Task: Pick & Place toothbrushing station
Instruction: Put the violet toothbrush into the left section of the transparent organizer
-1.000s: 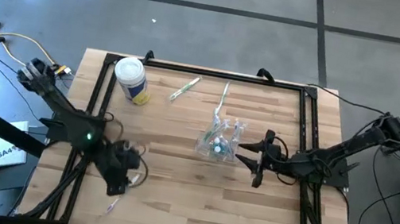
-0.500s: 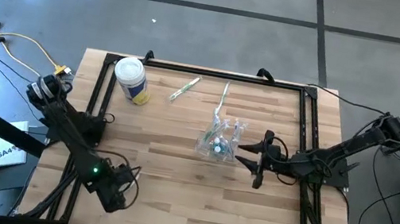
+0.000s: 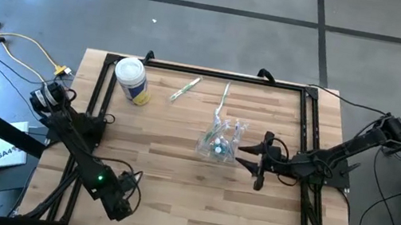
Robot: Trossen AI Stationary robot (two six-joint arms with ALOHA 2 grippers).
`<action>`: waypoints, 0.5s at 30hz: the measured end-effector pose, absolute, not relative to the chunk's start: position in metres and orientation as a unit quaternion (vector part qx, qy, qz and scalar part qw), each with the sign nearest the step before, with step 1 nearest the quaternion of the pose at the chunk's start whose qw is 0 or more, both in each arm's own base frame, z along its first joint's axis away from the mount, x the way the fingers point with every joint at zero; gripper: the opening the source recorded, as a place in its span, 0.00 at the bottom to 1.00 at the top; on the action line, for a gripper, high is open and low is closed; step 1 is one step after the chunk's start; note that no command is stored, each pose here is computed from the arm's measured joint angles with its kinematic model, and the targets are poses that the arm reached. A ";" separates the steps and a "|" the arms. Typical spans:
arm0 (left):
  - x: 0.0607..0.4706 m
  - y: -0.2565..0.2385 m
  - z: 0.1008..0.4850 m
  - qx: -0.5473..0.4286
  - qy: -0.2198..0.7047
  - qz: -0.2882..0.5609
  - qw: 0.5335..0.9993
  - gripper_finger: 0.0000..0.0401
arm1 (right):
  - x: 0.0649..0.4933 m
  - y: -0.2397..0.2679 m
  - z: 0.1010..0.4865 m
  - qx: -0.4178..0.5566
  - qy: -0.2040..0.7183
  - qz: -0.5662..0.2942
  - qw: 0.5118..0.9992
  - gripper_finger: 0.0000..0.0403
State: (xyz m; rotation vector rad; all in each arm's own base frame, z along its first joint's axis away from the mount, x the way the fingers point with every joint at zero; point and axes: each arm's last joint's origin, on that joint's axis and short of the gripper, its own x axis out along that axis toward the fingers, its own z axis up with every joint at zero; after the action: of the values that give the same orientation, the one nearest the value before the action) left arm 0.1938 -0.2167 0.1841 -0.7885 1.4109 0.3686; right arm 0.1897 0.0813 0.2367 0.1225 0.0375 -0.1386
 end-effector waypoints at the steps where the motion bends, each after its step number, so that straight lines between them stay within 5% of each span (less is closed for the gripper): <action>1: 0.193 -0.216 0.182 -0.347 0.632 0.175 0.670 0.65 | 0.190 0.081 0.237 0.061 0.019 -0.066 0.996 0.40; 15: 0.195 -0.223 0.153 -0.333 0.680 0.209 0.619 0.65 | 0.190 0.082 0.238 0.065 0.014 -0.054 0.996 0.40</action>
State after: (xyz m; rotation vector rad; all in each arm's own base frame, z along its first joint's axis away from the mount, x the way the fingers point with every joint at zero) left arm 0.1954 -0.2231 0.1526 -0.7669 1.5634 0.4812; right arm 0.1900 0.0822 0.2379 0.1308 0.0278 -0.1074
